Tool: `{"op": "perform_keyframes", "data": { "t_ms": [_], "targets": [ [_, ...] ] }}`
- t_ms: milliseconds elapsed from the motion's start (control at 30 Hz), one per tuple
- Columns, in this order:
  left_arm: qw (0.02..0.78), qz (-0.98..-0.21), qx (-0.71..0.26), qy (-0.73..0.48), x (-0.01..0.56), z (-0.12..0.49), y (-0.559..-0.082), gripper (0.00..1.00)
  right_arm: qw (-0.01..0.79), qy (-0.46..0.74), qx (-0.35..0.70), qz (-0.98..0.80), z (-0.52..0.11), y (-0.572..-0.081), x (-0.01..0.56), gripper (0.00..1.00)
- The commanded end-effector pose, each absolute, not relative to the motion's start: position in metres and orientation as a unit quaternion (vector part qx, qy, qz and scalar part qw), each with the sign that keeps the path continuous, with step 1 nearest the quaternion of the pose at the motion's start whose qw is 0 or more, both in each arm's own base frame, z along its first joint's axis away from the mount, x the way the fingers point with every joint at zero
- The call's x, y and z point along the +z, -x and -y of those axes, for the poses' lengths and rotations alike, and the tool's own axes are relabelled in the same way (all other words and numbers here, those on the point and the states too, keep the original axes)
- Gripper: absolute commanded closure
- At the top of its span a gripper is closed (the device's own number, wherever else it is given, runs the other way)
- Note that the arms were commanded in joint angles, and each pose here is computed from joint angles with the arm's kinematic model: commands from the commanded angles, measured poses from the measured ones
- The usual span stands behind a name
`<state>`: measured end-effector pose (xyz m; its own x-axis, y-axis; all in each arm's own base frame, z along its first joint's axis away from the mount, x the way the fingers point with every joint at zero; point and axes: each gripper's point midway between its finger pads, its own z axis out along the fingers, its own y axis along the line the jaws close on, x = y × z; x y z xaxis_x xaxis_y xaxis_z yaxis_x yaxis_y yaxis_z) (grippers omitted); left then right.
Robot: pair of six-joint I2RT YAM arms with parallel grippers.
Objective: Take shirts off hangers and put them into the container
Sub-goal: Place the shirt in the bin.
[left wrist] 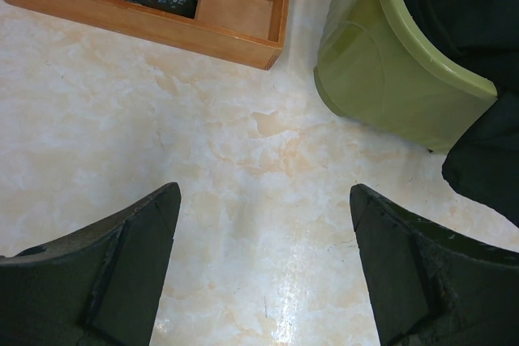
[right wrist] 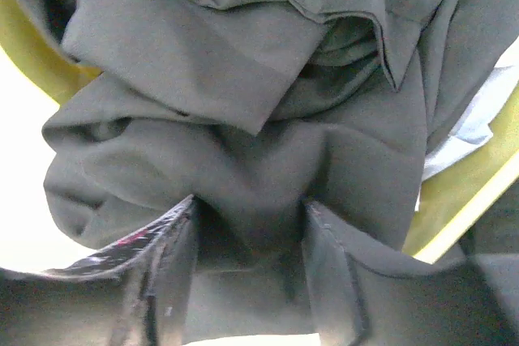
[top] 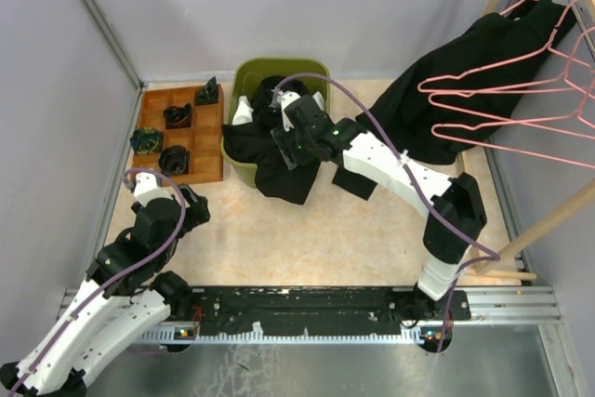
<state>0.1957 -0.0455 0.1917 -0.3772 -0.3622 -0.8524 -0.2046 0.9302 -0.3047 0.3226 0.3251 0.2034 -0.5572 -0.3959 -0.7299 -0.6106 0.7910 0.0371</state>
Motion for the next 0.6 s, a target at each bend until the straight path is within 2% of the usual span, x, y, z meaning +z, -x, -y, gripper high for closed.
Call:
{"op": "perform_keyframes", "data": {
  "t_ms": [0, 100, 167, 400, 500, 567],
  "targets": [
    [0.534, -0.826, -0.073, 0.167, 0.191, 0.046, -0.198, 0.09, 0.423, 0.272, 0.152, -0.851, -0.345, -0.347, 0.226, 0.58],
    [0.535, -0.825, -0.074, 0.168, 0.192, 0.046, -0.198, 0.09, 0.426, 0.272, 0.157, -0.848, -0.355, -0.354, 0.23, 0.86],
    [0.536, -0.824, -0.075, 0.169, 0.192, 0.046, -0.197, 0.09, 0.447, 0.26, 0.149, -0.843, -0.356, -0.364, 0.242, 0.98],
    [0.535, -0.825, -0.074, 0.167, 0.192, 0.046, -0.197, 0.09, 0.571, 0.192, 0.13, -0.788, -0.355, -0.412, 0.296, 1.0],
    [0.536, -0.824, -0.075, 0.169, 0.193, 0.046, -0.197, 0.09, 0.569, 0.192, 0.118, -0.791, -0.36, -0.429, 0.274, 1.0],
    [0.538, -0.821, -0.077, 0.172, 0.194, 0.045, -0.197, 0.09, 0.554, 0.201, 0.1, -0.802, -0.362, -0.435, 0.239, 1.0]
  ]
}}
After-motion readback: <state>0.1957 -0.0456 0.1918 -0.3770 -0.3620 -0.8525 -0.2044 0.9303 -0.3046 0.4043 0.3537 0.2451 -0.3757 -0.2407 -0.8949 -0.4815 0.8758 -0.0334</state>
